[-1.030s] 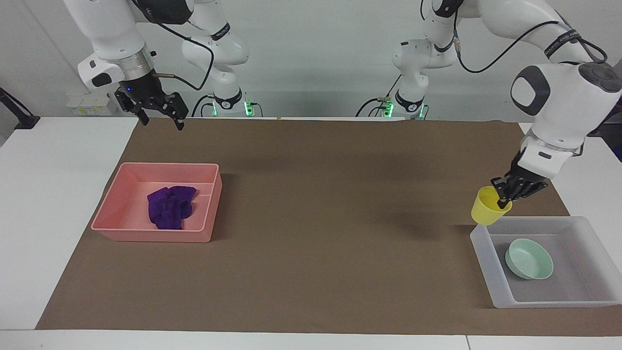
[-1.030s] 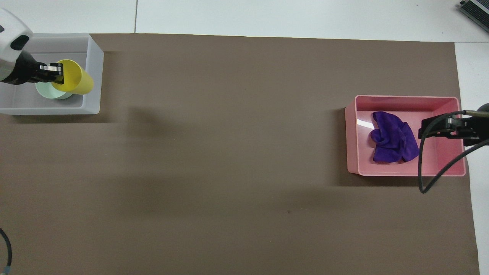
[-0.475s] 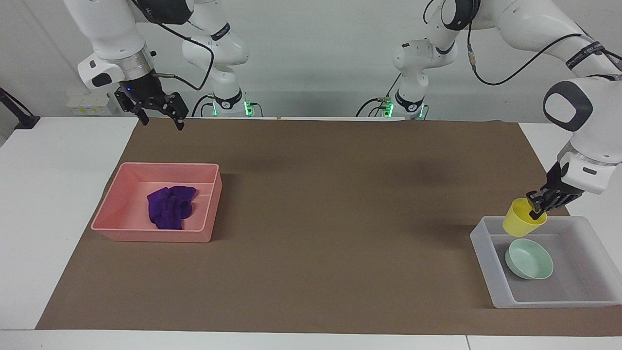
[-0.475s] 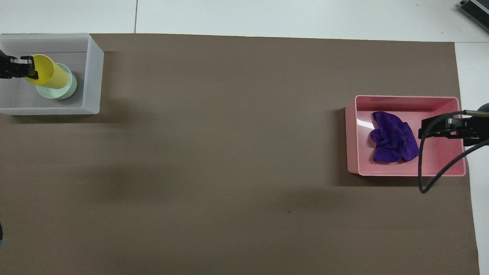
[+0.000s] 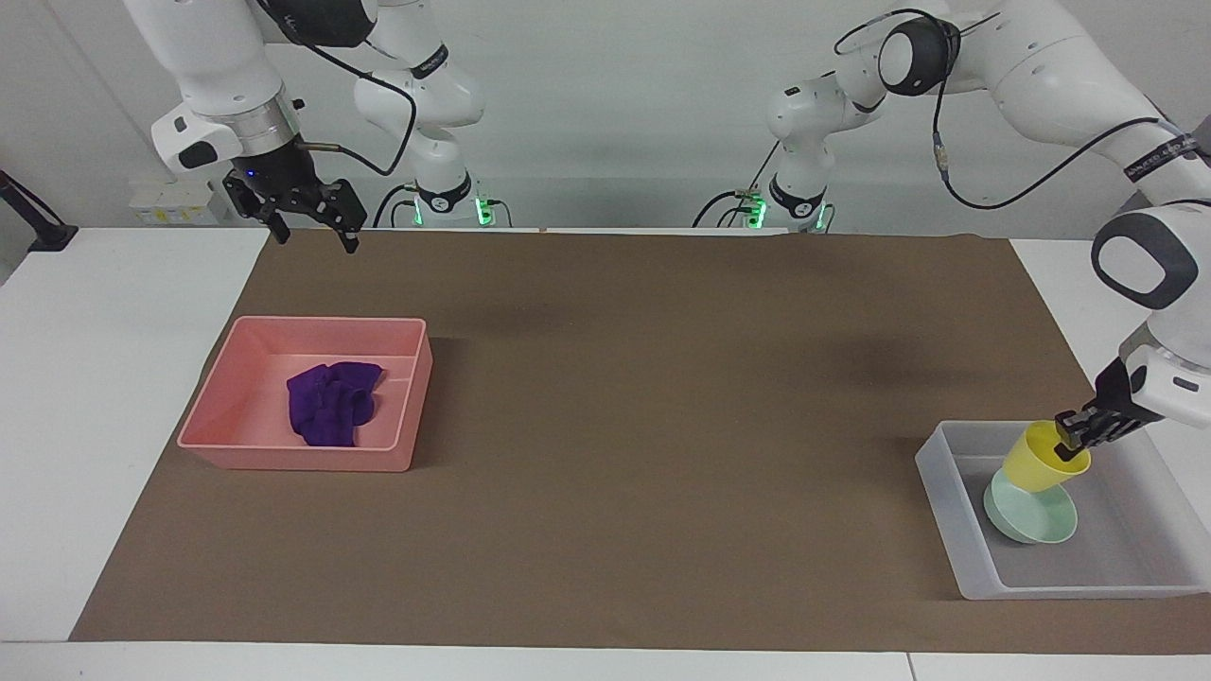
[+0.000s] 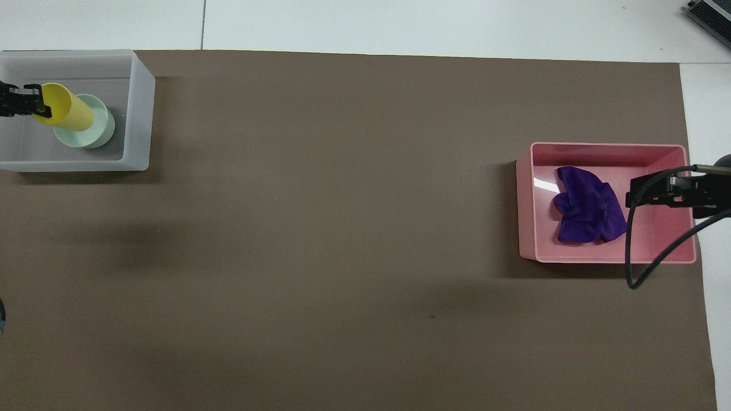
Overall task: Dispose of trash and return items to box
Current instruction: 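Lower the yellow cup into the green bowl and open the left gripper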
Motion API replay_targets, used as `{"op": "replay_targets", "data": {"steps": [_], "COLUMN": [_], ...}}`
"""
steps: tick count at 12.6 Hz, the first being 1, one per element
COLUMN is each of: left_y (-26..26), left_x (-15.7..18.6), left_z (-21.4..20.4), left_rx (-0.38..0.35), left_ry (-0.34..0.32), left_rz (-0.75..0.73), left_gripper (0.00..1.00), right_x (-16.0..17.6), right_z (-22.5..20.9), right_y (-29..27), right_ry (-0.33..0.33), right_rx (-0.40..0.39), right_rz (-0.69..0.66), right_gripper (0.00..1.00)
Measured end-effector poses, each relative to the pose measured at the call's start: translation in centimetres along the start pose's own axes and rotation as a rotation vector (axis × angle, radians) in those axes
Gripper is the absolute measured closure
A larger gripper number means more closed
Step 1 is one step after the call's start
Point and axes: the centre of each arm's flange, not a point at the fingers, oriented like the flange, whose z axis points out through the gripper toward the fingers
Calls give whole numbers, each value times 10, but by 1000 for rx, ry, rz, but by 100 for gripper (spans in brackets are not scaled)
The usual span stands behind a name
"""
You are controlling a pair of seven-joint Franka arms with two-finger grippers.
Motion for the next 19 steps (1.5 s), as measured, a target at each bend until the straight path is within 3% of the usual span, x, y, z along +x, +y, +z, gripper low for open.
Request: {"op": "replay_targets", "data": {"steps": [12,13,16,19], "left_y": [-23,-22,-22,-10], "left_x": [1,-1,-2,0], "left_z": [62,68,68,40], "left_rx": [-18,-19,-18,-17], "left_ry": [27,26,26,60], "left_rz": [-35,-35,-34,3], "left_gripper": [97,89,52,15], "right_x": [0,0,0,0], "right_z": [0,0,0,0], "right_y": [0,0,0,0], "right_ry": [0,0,0,0], "right_rx": [0,0,0,0], "right_rz": [0,0,0,0], "right_gripper": [0,0,0,0]}}
